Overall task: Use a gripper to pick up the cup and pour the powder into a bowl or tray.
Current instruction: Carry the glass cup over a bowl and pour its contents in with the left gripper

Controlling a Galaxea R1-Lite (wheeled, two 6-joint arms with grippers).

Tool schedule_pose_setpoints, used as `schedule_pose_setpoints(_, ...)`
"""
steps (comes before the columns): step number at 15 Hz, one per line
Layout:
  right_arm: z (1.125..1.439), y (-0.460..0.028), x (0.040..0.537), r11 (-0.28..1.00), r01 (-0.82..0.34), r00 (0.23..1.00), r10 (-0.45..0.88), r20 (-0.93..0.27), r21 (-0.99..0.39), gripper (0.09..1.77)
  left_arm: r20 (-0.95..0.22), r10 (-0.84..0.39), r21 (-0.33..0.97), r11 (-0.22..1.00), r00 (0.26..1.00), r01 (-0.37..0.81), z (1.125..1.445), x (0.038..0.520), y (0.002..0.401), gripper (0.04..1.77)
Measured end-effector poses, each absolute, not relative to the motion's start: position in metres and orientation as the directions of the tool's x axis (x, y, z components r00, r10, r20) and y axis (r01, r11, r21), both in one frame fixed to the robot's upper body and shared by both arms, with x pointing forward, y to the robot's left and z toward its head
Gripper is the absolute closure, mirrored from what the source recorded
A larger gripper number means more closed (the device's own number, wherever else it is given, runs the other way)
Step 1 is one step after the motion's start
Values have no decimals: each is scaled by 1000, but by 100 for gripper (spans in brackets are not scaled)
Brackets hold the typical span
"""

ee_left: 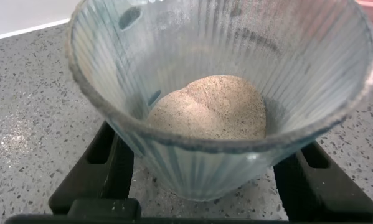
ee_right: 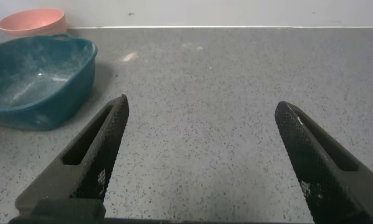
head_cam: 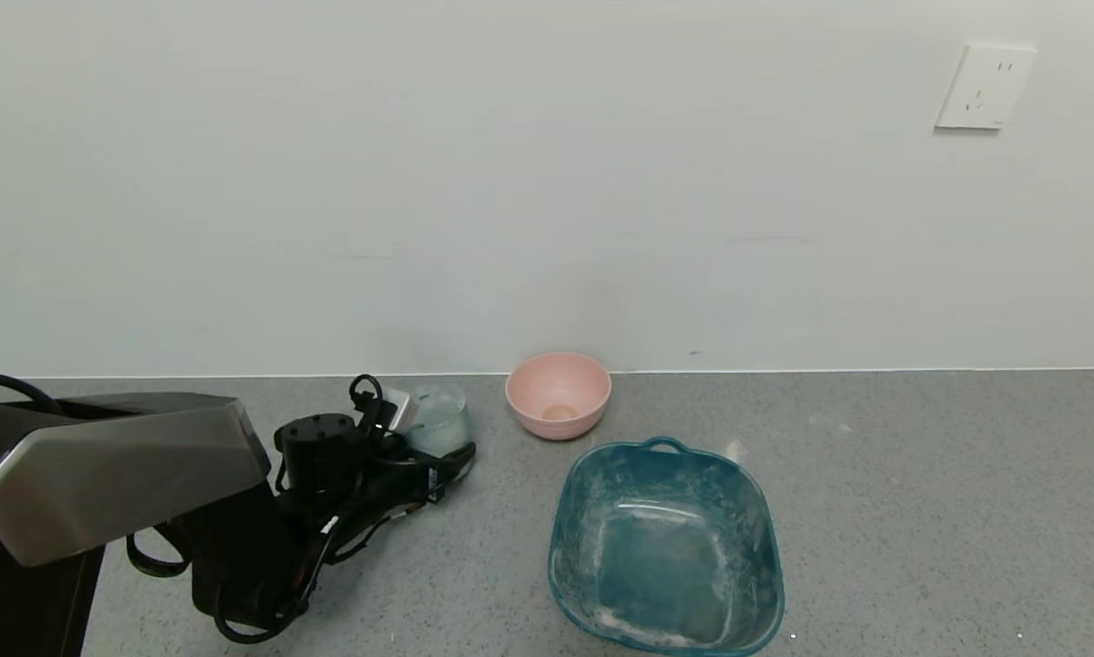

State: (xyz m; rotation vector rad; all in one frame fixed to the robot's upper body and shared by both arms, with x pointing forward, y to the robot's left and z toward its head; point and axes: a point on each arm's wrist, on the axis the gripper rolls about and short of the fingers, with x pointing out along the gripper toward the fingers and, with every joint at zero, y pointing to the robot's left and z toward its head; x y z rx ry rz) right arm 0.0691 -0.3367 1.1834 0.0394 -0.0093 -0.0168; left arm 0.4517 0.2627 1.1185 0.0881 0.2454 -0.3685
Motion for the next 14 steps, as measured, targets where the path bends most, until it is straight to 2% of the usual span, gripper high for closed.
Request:
schedule_pose_setpoints(4,1183,-337,69,999,17,1000,-17,9,39,15,-281,-315,47,939,907,341,1145,453,261,53)
schedule_pose_setpoints(9,1183,-337,69,999,16,1000,-17,9,39,15,-320,-301,59,940,898,336,1199,452,254,53)
schedule_pose_setpoints(14,1183,-337,69,999,17,1000,-17,9,39,15,-277,-281,108,941,919,321,1253,450,234,53)
